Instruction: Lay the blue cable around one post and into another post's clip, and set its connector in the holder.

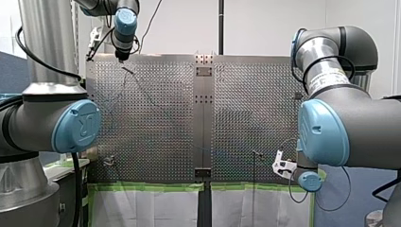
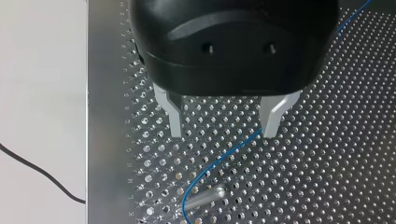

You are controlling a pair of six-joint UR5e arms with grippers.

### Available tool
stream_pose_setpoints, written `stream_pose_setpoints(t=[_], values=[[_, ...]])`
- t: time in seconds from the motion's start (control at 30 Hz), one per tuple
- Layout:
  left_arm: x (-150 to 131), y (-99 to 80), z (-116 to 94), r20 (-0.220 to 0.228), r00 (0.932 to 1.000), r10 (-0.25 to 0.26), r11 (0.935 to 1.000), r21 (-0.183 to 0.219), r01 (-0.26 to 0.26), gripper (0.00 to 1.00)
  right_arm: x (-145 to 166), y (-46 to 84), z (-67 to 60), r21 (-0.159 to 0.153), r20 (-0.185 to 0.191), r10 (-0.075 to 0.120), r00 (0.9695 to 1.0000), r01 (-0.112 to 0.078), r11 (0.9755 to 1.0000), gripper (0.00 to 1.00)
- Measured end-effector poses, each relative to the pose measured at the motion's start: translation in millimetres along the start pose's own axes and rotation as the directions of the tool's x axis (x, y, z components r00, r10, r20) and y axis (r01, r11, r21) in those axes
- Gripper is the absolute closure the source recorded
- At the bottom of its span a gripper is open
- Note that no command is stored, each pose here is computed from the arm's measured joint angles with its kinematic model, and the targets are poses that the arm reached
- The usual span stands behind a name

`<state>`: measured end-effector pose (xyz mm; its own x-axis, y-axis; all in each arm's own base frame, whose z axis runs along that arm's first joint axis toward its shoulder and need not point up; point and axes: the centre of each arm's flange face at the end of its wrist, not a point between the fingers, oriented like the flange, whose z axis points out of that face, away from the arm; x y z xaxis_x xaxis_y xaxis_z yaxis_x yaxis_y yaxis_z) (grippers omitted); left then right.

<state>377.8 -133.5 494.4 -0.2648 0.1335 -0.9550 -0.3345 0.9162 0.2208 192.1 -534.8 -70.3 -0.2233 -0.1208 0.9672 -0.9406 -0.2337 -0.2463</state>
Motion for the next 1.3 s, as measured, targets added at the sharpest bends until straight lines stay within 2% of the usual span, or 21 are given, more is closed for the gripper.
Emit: stream_pose_setpoints(t=[0.63, 0.73, 0.83, 1.03, 1.23, 1.3], values=[[0, -0.2, -1, -0.002, 0.9999, -0.012, 0.9999, -0.001, 0.012, 0.20, 0, 0.0, -0.1, 0.000, 0.001, 0.000, 1.0000, 0.000, 1.0000, 1.00], [2, -2.8, -2, 0.000, 0.9997, -0.025, 0.9996, 0.012, 0.025, 0.20, 0, -0.2, -0.4, 0.000, 0.004, 0.000, 1.0000, 0.000, 1.0000, 1.00], [5, -8.2, -8, 0.010, 0.9988, -0.048, 0.9979, 0.044, 0.047, 0.20, -1, -0.3, -0.8, -0.001, 0.007, -0.002, 1.0000, 0.002, 1.0000, 1.00], [18, -22.9, -18, 0.025, 0.9947, -0.100, 0.9877, 0.123, 0.096, 0.20, -1, 0.0, -0.9, -0.002, 0.009, -0.004, 1.0000, 0.004, 1.0000, 1.00], [40, -46.3, -22, 0.007, 0.9915, -0.130, 0.9700, 0.208, 0.126, 0.18, -1, 0.0, -1.1, -0.003, 0.011, -0.003, 0.9999, 0.004, 1.0000, 1.00], [51, -57.6, -21, -0.008, 0.9909, -0.134, 0.9615, 0.241, 0.132, 0.16, -1, -0.2, -1.4, -0.003, 0.013, -0.003, 0.9999, 0.003, 1.0000, 1.00]])
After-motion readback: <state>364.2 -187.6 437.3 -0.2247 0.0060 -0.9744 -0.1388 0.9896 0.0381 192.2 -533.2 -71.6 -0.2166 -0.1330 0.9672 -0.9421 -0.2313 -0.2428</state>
